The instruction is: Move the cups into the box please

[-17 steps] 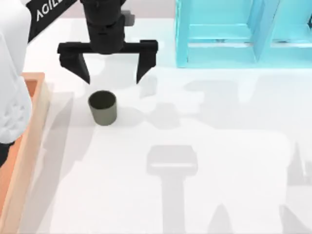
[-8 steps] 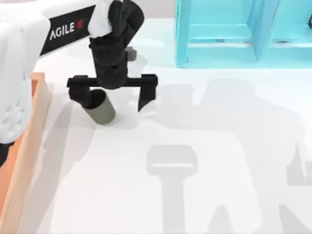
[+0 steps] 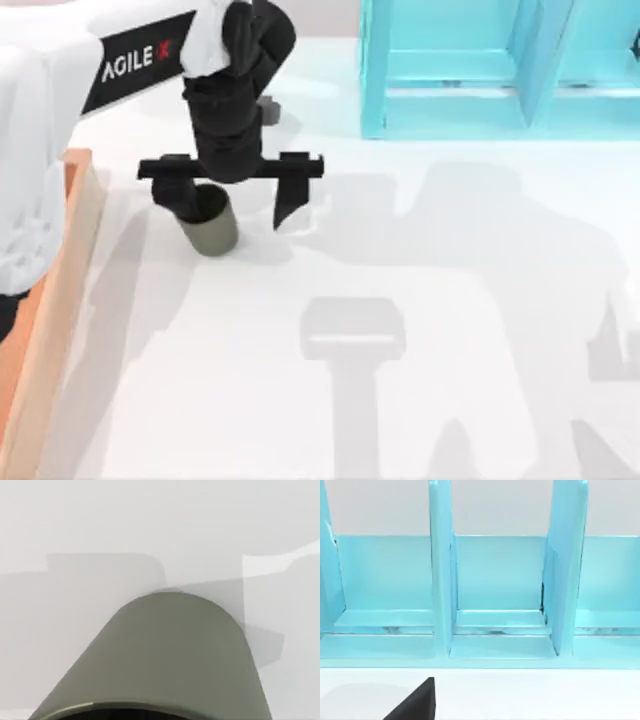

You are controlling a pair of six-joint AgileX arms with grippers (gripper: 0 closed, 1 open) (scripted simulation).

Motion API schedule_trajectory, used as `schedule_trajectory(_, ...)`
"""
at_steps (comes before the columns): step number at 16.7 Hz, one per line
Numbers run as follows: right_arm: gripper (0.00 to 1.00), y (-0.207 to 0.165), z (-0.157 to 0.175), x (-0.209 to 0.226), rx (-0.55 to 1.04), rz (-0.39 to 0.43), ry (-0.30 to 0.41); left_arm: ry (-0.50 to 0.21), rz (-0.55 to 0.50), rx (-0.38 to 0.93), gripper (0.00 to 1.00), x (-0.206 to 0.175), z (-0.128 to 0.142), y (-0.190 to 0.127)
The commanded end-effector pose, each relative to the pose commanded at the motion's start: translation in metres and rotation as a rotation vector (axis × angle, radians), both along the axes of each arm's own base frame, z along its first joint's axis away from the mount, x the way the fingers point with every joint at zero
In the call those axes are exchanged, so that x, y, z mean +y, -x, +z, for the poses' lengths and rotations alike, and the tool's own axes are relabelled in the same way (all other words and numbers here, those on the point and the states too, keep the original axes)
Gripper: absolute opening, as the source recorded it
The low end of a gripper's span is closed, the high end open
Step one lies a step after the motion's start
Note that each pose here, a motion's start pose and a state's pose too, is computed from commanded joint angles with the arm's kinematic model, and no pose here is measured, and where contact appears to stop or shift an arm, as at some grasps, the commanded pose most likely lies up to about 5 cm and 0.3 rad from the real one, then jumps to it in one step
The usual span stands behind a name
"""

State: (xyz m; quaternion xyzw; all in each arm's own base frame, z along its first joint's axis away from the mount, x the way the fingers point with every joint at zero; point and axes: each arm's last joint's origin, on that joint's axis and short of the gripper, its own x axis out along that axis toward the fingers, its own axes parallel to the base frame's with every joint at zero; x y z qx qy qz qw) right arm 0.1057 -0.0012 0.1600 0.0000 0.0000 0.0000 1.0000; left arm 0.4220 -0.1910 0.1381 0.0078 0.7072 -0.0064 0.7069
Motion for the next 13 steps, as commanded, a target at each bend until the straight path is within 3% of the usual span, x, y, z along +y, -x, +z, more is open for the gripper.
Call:
schedule_trajectory(8, 1.00, 0.0000, 0.0000, 0.0000, 0.000, 0.000, 0.000, 0.000, 0.000, 0.000, 0.02, 0.0000, 0.0000, 0.0000)
schedule_trajectory(13, 1.00, 0.0000, 0.0000, 0.0000, 0.000, 0.000, 0.000, 0.000, 0.000, 0.000, 0.00, 0.0000, 0.0000, 0.0000)
